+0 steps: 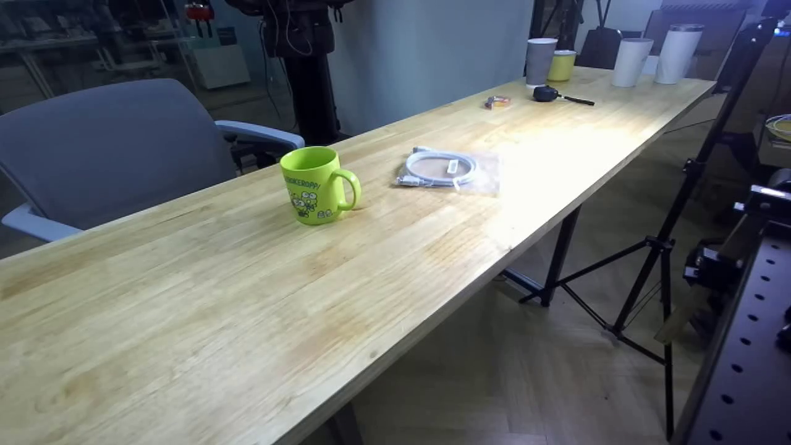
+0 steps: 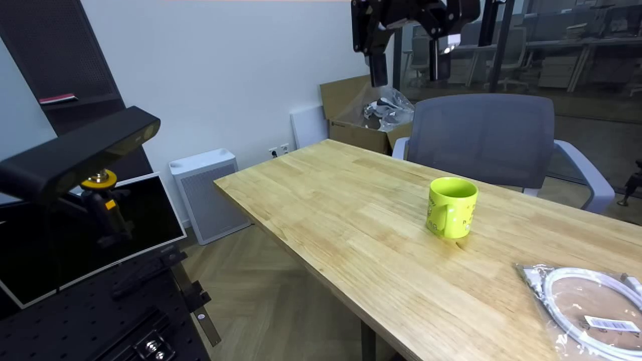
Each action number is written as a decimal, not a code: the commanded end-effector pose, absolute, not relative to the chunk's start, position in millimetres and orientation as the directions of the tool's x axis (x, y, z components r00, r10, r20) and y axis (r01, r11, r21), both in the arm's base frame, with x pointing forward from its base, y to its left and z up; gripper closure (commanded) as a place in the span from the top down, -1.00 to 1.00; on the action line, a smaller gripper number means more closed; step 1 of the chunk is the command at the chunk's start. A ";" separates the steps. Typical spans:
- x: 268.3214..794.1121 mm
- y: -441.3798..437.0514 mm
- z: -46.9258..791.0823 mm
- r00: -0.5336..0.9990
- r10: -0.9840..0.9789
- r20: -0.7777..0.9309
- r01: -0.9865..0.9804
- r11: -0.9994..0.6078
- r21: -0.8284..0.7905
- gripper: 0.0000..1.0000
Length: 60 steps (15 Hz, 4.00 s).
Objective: Put the mug on the plastic
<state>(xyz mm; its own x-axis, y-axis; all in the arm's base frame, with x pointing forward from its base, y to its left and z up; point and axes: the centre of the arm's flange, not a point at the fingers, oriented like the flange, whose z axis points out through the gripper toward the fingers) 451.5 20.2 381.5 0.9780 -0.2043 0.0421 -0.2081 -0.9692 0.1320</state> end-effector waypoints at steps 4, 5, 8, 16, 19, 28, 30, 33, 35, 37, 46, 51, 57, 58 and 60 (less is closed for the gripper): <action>474.5 17.0 389.3 0.981 -0.132 0.142 -0.144 -0.986 0.079 1.00; 478.9 15.8 389.3 0.981 -0.119 0.152 -0.130 -0.989 0.069 1.00; 494.2 11.6 385.7 0.985 -0.075 0.153 -0.080 -0.996 0.029 1.00; 548.7 8.7 371.4 0.992 0.009 0.123 0.012 -1.000 -0.024 1.00; 574.3 7.8 367.1 0.993 0.007 0.116 0.008 -1.000 -0.012 1.00; 636.7 38.8 333.2 0.998 0.028 0.059 0.026 -0.999 0.040 1.00; 616.8 34.2 328.1 0.996 0.053 0.072 0.051 -0.998 0.025 1.00; 623.8 36.6 323.9 0.996 0.055 0.064 0.053 -0.998 0.029 1.00; 624.4 35.2 324.6 0.996 0.053 0.065 0.051 -0.998 0.030 1.00; 624.5 34.8 324.7 0.997 0.052 0.065 0.050 -0.998 0.030 1.00; 633.5 34.5 310.3 0.994 0.084 0.074 0.082 -0.996 0.035 1.00; 634.9 29.8 283.0 0.996 0.076 0.037 0.075 -0.996 0.038 1.00; 636.3 31.6 253.0 0.996 0.087 0.009 0.087 -0.995 0.042 1.00; 640.5 34.0 250.3 0.995 0.095 0.015 0.094 -0.995 0.044 1.00; 647.6 38.8 246.7 0.994 0.103 0.022 0.102 -0.994 0.042 1.00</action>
